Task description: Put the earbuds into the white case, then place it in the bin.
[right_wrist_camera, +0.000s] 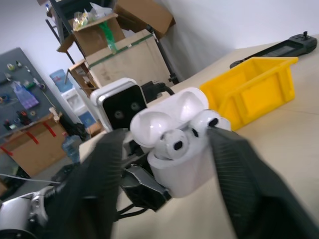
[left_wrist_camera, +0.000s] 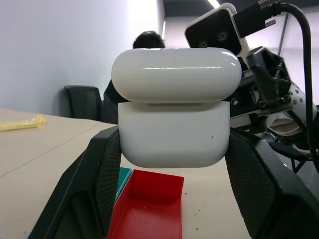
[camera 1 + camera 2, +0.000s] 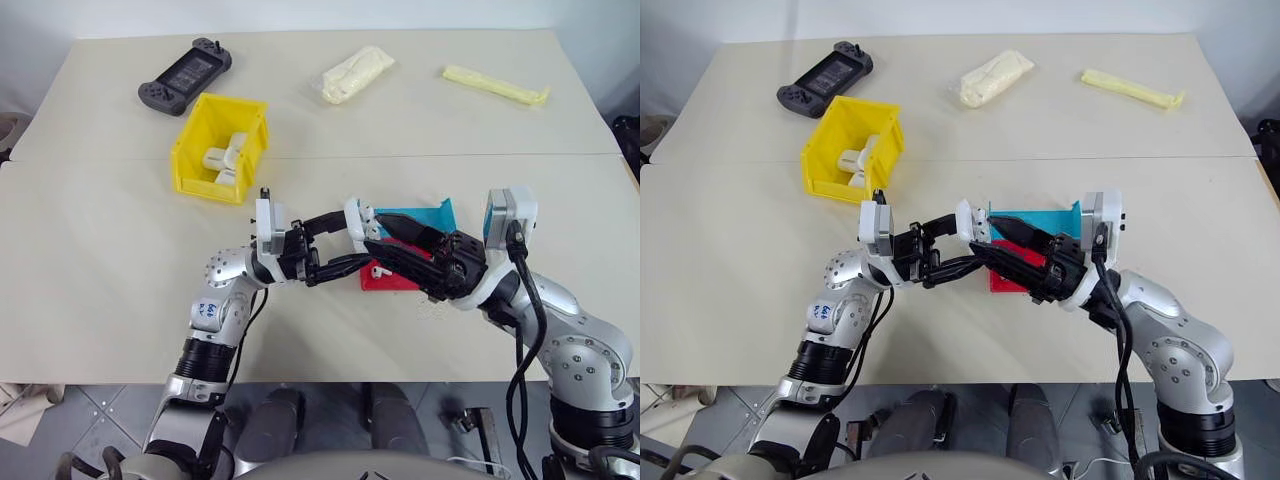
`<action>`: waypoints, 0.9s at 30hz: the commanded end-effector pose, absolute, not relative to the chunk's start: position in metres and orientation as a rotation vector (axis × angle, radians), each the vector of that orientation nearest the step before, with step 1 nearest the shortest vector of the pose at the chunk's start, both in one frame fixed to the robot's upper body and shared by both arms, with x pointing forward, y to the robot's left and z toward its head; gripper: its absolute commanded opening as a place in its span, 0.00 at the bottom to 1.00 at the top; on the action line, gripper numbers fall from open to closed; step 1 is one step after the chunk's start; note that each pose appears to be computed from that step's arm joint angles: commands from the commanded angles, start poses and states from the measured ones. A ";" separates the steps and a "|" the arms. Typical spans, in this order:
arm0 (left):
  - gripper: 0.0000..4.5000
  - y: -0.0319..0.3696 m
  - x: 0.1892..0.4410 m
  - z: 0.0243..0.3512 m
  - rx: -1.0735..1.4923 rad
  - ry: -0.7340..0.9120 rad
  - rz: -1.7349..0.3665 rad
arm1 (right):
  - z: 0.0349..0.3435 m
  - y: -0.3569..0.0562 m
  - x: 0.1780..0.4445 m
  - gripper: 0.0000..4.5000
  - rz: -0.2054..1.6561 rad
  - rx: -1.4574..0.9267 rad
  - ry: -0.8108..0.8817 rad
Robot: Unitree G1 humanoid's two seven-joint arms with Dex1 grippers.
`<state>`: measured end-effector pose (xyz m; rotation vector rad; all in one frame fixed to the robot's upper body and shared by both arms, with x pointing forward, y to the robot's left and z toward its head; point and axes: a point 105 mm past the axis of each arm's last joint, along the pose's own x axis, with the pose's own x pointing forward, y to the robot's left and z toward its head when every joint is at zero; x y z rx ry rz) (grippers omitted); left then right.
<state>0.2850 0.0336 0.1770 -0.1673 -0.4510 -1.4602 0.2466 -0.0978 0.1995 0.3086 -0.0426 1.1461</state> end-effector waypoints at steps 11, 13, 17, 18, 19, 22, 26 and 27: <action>0.61 0.071 0.307 0.170 0.260 -0.323 -1.390 | 0.201 -0.148 0.250 0.44 1.085 -0.004 -0.030; 0.61 0.072 0.305 0.154 0.417 -0.263 -1.429 | 0.201 -0.144 0.250 0.28 1.128 -0.070 -0.029; 0.61 0.068 0.308 0.147 0.492 -0.233 -1.426 | 0.205 -0.126 0.250 0.01 1.225 -0.130 -0.042; 0.61 0.066 0.309 0.147 0.487 -0.233 -1.424 | 0.206 -0.122 0.251 0.01 1.241 -0.147 -0.045; 0.61 0.065 0.309 0.147 0.483 -0.236 -1.424 | 0.206 -0.119 0.253 0.01 1.247 -0.169 -0.048; 0.61 0.054 0.308 0.148 0.465 -0.255 -1.429 | 0.207 -0.101 0.258 0.01 1.293 -0.199 -0.053; 0.61 0.040 0.308 0.150 0.435 -0.269 -1.431 | 0.201 -0.082 0.258 0.01 1.359 -0.255 -0.040; 0.61 0.038 0.308 0.150 0.434 -0.273 -1.432 | 0.199 -0.079 0.259 0.01 1.362 -0.266 -0.035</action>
